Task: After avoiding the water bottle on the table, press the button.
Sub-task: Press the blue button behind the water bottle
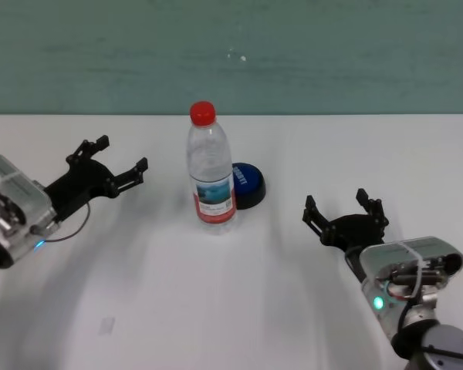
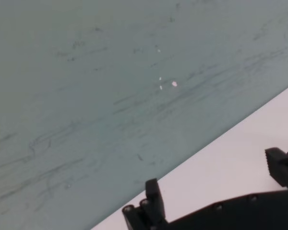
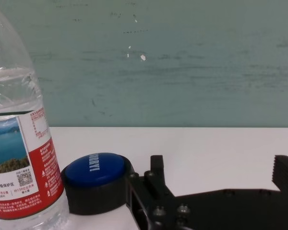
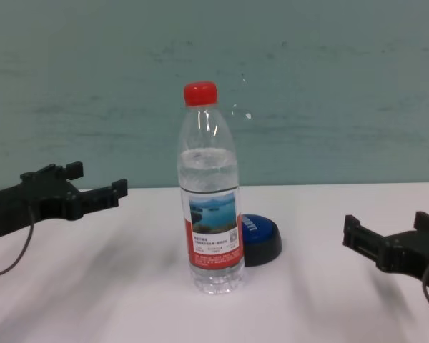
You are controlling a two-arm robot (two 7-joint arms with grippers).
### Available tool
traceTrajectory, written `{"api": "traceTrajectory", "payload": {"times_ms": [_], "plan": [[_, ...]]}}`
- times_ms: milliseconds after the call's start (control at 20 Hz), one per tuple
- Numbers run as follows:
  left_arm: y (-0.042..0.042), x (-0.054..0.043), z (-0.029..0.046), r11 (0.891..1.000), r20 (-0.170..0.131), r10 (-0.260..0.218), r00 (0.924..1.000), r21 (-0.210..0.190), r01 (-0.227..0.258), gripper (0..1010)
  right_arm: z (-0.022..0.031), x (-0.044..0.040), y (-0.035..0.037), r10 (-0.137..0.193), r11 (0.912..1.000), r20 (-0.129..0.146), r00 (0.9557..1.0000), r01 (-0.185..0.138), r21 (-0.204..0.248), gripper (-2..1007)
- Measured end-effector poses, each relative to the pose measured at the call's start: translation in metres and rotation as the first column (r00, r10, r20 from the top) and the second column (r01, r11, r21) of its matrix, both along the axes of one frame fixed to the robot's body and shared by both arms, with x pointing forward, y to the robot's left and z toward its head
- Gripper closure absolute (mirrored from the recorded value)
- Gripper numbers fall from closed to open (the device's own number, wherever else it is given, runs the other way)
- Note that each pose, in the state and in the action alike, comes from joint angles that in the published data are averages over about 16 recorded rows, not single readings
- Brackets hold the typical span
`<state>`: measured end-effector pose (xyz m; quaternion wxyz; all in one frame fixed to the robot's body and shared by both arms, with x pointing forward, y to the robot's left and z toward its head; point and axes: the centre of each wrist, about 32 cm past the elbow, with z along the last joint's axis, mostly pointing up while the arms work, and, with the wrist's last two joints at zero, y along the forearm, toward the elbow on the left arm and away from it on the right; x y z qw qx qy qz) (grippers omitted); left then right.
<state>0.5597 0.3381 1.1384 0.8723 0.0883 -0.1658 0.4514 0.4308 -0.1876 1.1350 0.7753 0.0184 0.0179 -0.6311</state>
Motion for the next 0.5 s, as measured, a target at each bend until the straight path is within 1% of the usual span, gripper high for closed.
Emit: {"api": "traceTrajectory", "payload": {"times_ms": [500], "plan": [[-0.0120,0.0335,0.0015,1.000,0.009,-0.026,0.9996,0.016,0.026,10,0.0000,0.0000,0.0000,0.000,1.0000,0.000,1.0000,0.000,0.000,1]]}}
